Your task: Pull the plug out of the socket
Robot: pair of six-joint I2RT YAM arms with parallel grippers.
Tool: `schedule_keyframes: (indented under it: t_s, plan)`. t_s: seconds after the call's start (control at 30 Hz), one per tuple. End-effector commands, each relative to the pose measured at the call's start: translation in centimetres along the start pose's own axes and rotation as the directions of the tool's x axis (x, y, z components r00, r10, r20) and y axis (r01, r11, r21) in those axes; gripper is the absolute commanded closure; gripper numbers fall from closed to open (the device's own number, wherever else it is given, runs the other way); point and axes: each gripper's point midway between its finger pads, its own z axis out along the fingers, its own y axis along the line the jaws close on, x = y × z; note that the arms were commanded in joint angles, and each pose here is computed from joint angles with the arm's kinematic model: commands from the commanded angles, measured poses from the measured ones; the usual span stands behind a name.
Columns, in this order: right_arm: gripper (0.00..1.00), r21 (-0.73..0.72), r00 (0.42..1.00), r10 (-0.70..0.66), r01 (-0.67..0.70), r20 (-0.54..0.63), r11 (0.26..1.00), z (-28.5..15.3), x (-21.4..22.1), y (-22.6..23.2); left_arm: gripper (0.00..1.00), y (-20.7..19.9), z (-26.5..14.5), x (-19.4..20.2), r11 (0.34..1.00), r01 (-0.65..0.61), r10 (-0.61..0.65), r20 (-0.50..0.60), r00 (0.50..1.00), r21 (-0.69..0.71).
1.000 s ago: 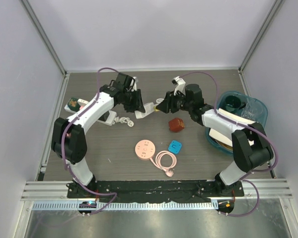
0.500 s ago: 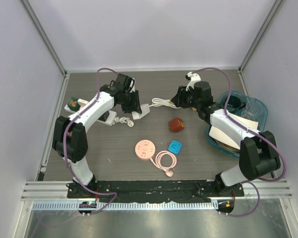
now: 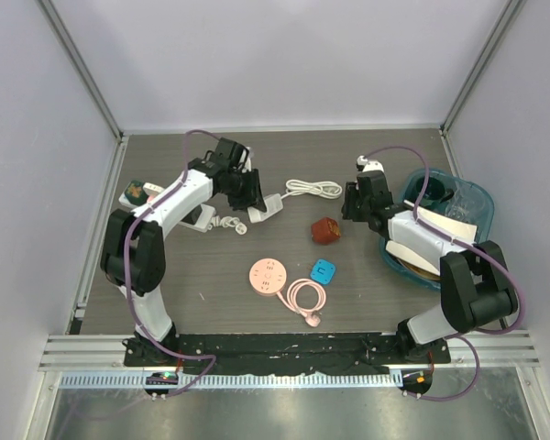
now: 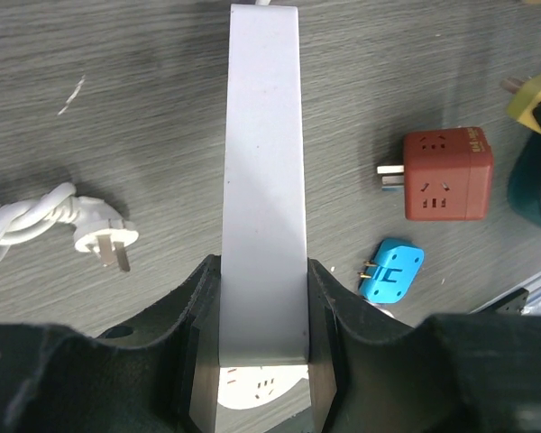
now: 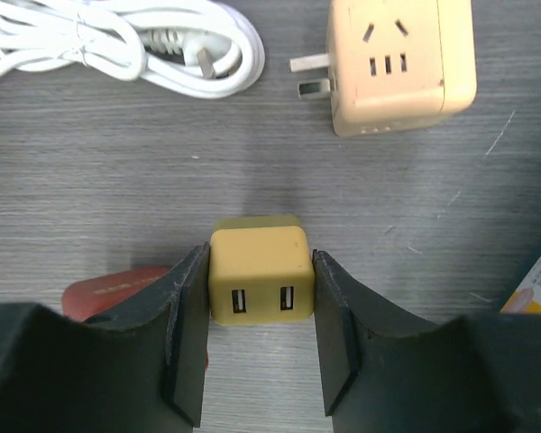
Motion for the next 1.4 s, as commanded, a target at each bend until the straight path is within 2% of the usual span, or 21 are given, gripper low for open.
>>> schedule_keyframes:
  t_s: [0.0,0.07,0.13,0.27,0.33,0.37,0.43,0.47,0.53,0.57,0.63,0.67,0.8,0.83,1.0,1.07,1.17,1.23,1.3,1.33,1.37]
  plan:
    - [0.91,0.01,0.997,0.039,-0.04,0.073,0.999,0.2,-1.0,-0.1,0.99,-2.0,1.2,-1.1,0.992,-0.026,0.022,0.037,0.999,0.121]
    - [0.9,-0.046,0.998,0.034,-0.032,0.045,0.998,0.5,0.4,0.7,0.97,-2.6,1.7,-1.1,0.987,-0.013,0.008,0.031,0.999,0.157]
    - [0.9,-0.062,0.997,0.04,-0.036,0.071,0.997,0.7,0.1,0.9,0.94,-2.3,2.4,-0.8,0.987,0.003,-0.006,0.014,1.0,0.161]
    - [0.88,-0.055,0.998,0.024,-0.02,0.066,0.998,0.7,1.1,0.5,0.75,-1.5,3.0,-0.8,0.993,0.003,-0.005,0.023,1.0,0.118]
    - [0.85,-0.097,0.998,0.011,-0.005,0.066,0.995,0.6,1.3,1.1,0.66,-1.1,3.0,-1.0,0.996,-0.001,-0.002,0.032,0.999,0.092]
    - [0.81,-0.103,0.998,0.003,0.003,0.062,0.995,0.6,1.5,1.2,0.54,-0.4,3.0,-1.2,0.999,0.0,-0.002,0.043,0.999,0.051]
    - [0.74,-0.102,0.998,0.002,0.004,0.06,0.995,0.5,1.7,1.2,0.46,-0.1,2.4,-1.5,1.0,-0.009,0.008,0.062,0.998,0.026]
    - [0.67,-0.107,0.998,0.002,0.005,0.062,0.994,0.3,1.7,1.2,0.4,0.1,2.1,-1.7,1.0,-0.012,0.012,0.07,0.997,0.007]
    - [0.58,-0.12,0.998,0.003,0.005,0.063,0.993,0.0,1.8,1.4,0.3,0.3,0.9,-2.3,0.999,-0.027,0.03,0.11,0.994,-0.027]
    - [0.5,-0.126,0.998,0.003,0.006,0.068,0.992,-0.2,1.8,1.5,0.28,0.4,0.2,-2.6,0.999,-0.027,0.033,0.123,0.992,-0.046]
    - [0.45,-0.133,0.996,0.005,0.007,0.09,0.991,-0.8,1.1,1.6,0.22,1.1,-1.1,-3.4,0.994,-0.033,0.05,0.167,0.985,-0.103]
    - [0.42,-0.134,0.996,0.002,0.01,0.086,0.991,-1.2,1.1,1.7,0.21,0.9,-2.5,-3.8,0.992,-0.037,0.06,0.193,0.979,-0.12]
    - [0.36,-0.133,0.993,0.014,0.002,0.118,0.991,-3.3,-0.9,1.7,0.21,4.0,-7.0,-6.0,0.94,0.018,0.094,0.311,0.946,-0.341]
    - [0.36,-0.137,0.991,0.019,0.0,0.135,0.991,-3.8,-1.7,1.9,0.22,5.6,-8.4,-6.8,0.901,0.058,0.113,0.363,0.925,-0.431]
    - [0.33,-0.183,0.986,0.036,-0.005,0.165,0.983,-6.0,-3.2,2.9,0.18,9.9,-13.0,-7.3,0.783,0.176,0.161,0.468,0.869,-0.597]
    - [0.33,-0.205,0.982,0.051,-0.013,0.181,0.979,-6.8,-3.9,3.4,0.16,12.5,-14.1,-6.9,0.722,0.297,0.087,0.508,0.857,-0.625]
    - [0.33,-0.237,0.979,0.052,-0.004,0.195,0.971,-7.7,-4.2,4.6,0.16,14.4,-14.0,-5.9,0.686,0.426,-0.064,0.535,0.842,-0.589]
    - [0.33,-0.243,0.978,0.047,0.004,0.204,0.97,-8.1,-4.3,5.0,0.17,15.1,-13.7,-5.3,0.66,0.48,-0.118,0.551,0.826,-0.578]
    - [0.33,-0.25,0.978,0.038,0.015,0.205,0.968,-8.4,-4.2,5.5,0.18,16.1,-14.1,-4.8,0.59,0.569,-0.164,0.605,0.779,-0.573]
    - [0.33,-0.252,0.978,0.037,0.017,0.206,0.968,-8.5,-4.2,5.6,0.19,16.6,-14.2,-4.4,0.551,0.58,-0.178,0.595,0.784,-0.6]
    - [0.33,-0.254,0.979,0.031,0.023,0.204,0.967,-8.6,-4.1,5.7,0.18,16.8,-14.1,-4.4,0.527,0.607,-0.197,0.609,0.768,-0.595]
